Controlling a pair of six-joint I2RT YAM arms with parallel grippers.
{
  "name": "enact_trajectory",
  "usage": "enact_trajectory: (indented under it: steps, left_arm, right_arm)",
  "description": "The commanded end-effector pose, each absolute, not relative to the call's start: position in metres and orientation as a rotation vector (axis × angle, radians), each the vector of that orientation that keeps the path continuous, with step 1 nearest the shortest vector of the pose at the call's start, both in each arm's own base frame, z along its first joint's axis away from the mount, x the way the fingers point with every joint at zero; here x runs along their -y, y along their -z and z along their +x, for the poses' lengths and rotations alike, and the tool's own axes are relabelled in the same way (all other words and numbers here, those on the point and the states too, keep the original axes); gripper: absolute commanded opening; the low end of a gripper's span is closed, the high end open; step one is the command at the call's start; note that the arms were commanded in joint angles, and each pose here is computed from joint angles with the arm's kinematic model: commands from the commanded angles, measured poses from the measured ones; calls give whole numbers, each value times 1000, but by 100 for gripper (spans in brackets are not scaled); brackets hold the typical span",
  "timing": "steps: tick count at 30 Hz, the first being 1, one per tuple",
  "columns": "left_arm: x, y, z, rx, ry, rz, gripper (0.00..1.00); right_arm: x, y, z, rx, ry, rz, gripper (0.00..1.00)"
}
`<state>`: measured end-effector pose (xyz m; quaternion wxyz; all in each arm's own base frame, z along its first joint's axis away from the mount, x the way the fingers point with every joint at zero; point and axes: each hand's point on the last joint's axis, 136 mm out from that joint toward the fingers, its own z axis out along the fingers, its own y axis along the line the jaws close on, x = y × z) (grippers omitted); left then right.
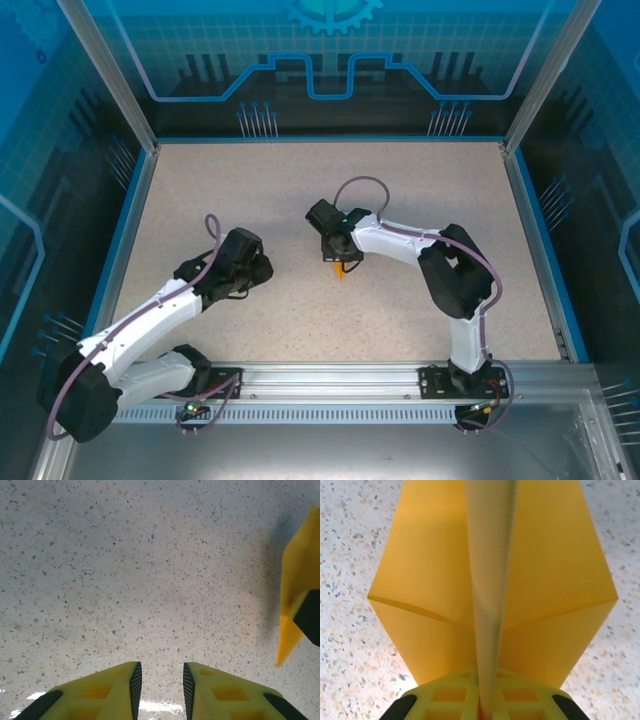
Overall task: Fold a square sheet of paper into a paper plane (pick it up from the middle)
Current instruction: Move a paper plane to the center of the table.
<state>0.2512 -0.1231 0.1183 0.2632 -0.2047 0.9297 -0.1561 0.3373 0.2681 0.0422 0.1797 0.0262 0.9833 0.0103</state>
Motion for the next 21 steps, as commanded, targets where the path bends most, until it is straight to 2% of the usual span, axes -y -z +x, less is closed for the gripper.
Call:
enact_trajectory:
  steps: [1, 8, 13, 21]
  left_arm:
    - [109, -117, 245, -2489, 375, -556, 31]
    - [102, -123, 242, -2442, 379, -555, 33]
    - [103, -121, 242, -2453, 379, -550, 34]
    - [102, -128, 245, -2425, 371, -510, 41]
  right_arm:
    - [-262, -27, 339, -2822, 46, 47, 11]
    - [-263, -17, 337, -2855, 55, 47, 14]
    - [-264, -30, 340, -2842, 34, 45, 20]
    - [-262, -96, 341, -2719, -72, -6, 40]
